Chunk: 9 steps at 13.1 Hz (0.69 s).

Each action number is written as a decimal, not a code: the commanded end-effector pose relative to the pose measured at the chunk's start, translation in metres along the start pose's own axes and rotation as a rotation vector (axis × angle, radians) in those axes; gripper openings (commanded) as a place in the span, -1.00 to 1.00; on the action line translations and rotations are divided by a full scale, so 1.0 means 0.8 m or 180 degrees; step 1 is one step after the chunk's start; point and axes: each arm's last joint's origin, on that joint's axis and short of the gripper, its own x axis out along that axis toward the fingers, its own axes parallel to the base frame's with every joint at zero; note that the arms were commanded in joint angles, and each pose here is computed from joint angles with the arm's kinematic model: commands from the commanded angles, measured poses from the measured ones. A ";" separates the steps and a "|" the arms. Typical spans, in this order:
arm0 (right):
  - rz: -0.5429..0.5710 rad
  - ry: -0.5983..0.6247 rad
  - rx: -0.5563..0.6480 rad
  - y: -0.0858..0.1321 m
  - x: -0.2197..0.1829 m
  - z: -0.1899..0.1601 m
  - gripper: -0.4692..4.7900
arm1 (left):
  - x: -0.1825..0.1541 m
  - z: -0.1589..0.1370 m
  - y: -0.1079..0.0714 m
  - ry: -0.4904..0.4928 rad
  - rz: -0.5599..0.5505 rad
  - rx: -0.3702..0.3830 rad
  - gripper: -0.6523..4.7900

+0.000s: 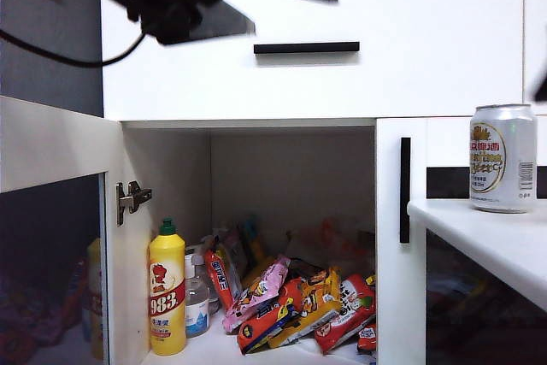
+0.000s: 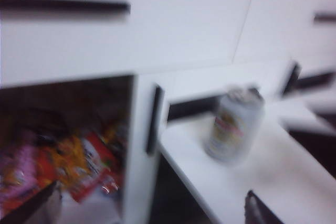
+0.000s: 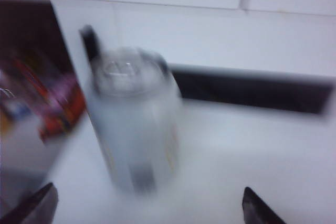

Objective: Open the left door of the white cabinet, pick up a can of beverage from the table on the right, place it inside the cabinet, and finally close the cabinet door.

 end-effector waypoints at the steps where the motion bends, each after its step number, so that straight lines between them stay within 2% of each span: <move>1: 0.0331 -0.0058 0.0012 -0.001 0.051 -0.012 0.90 | 0.004 -0.005 0.000 0.0101 -0.0403 0.0045 1.00; 3: 0.0399 0.0016 0.0017 -0.001 0.067 -0.025 0.91 | 0.005 -0.005 0.003 0.0104 -0.0379 0.0044 1.00; 5: 0.0363 -0.0089 -0.0007 -0.002 0.078 -0.030 0.90 | 0.005 -0.006 0.003 0.0121 -0.0378 0.0050 1.00; 8: 0.0272 -0.0003 -0.0044 -0.005 0.105 -0.040 0.90 | 0.004 -0.009 0.003 0.0209 -0.0373 0.0074 1.00; 9: 0.0274 -0.0002 -0.0078 -0.006 0.117 -0.039 0.64 | 0.004 -0.010 0.003 0.0215 -0.0375 0.0076 1.00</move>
